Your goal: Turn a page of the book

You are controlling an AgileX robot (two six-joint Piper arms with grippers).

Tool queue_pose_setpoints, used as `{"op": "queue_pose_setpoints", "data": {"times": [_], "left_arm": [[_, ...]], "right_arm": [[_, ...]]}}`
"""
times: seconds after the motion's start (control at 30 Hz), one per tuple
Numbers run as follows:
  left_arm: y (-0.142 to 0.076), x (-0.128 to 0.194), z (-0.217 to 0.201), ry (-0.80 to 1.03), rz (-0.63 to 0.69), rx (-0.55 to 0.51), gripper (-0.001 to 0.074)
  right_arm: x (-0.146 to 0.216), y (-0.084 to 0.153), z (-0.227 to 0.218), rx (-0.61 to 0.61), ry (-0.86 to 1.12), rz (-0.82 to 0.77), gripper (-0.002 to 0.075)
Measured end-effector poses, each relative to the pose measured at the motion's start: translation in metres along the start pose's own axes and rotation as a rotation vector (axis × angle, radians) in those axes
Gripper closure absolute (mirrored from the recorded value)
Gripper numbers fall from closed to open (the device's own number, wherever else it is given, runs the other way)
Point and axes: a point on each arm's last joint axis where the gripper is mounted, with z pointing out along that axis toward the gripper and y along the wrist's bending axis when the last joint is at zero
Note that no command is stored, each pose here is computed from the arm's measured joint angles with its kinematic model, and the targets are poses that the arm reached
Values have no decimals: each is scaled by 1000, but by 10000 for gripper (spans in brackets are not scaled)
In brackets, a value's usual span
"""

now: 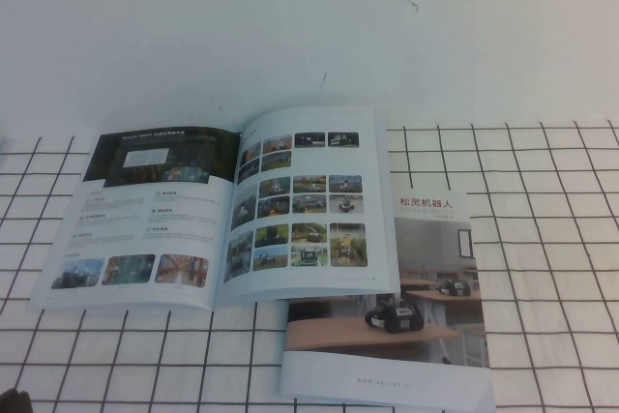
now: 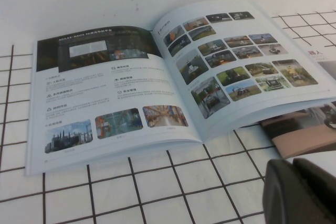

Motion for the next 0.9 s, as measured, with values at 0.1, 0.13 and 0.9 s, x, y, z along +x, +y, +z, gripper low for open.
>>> {"op": "queue_pose_setpoints", "data": {"times": [0.1, 0.13, 0.9], "left_arm": [[0, 0, 0, 0, 0, 0, 737], [0, 0, 0, 0, 0, 0, 737], [35, 64, 26, -75, -178, -346, 737]], "right_arm": [[0, 0, 0, 0, 0, 0, 725], [0, 0, 0, 0, 0, 0, 725], [0, 0, 0, 0, 1, 0, 725]]}}
